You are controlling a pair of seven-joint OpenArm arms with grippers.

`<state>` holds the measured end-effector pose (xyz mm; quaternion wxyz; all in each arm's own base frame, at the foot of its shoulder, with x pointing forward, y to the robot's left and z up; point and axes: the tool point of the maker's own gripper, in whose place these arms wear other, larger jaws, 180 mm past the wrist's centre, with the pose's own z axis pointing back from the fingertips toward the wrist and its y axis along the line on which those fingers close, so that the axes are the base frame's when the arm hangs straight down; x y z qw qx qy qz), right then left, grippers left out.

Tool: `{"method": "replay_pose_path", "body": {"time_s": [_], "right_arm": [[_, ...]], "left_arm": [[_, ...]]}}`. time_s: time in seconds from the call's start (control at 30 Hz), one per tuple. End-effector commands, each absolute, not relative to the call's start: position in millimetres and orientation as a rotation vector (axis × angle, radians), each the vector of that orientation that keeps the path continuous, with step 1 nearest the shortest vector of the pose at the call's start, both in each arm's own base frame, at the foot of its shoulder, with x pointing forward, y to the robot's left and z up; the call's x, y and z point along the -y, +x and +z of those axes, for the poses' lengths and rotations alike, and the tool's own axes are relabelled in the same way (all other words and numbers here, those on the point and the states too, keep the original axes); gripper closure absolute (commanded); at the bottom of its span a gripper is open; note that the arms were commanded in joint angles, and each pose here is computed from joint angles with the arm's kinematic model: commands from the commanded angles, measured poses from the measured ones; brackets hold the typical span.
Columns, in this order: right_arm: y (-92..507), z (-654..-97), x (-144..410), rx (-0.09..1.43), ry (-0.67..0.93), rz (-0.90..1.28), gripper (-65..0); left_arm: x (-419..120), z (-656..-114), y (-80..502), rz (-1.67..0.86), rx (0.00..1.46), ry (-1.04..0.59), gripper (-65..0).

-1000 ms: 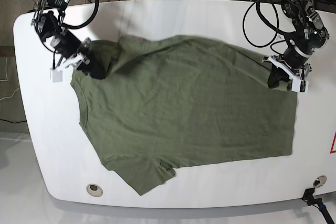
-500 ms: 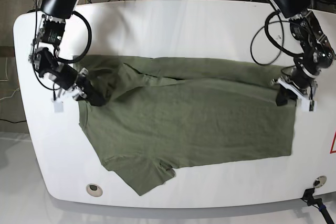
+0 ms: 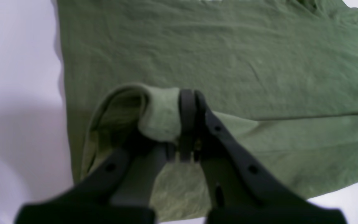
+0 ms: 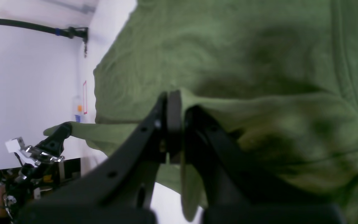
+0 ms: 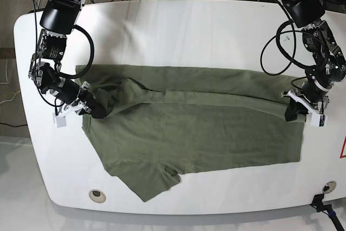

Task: Fold the T-shirt properly
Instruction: 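Swing the held edge down over the shirt body with both grippers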

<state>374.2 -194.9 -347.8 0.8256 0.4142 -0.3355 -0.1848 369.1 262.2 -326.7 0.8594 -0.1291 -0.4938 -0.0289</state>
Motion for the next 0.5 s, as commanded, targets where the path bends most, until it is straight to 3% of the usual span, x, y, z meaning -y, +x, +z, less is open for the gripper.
{"method": "replay_pose_path", "body": {"time_s": [0.0,0.03,0.17,0.27,0.33,0.4,0.47], "right_arm": [[383,-334,203,0.767,0.858,-0.364,0.0],[383,-335,204,0.764,0.849,-0.362,0.0],[382,-340,209,0.755,0.805,-0.356,-1.8],[379,-348,215,0.74,0.744,-0.339,-25.8],[379,-349,220,0.74,0.692,-0.315,-37.5],[379,-341,229,0.765,0.608,-0.265,-42.6],[375,-335,238,0.781,0.51,-0.209,-43.1]], "left_arm": [[-264,-304,380,-0.081,1.107,-0.269,0.0],[-264,-304,380,-0.081,1.109,-0.269,-0.1],[-265,-305,380,-0.083,1.104,-0.263,-26.9],[-272,-313,378,-0.105,1.061,-0.196,-40.4],[-277,-311,382,-0.118,1.057,-0.155,-46.6],[-281,-309,383,-0.121,1.071,-0.133,-48.0],[-284,-306,382,-0.126,1.081,-0.121,-48.0]]}}
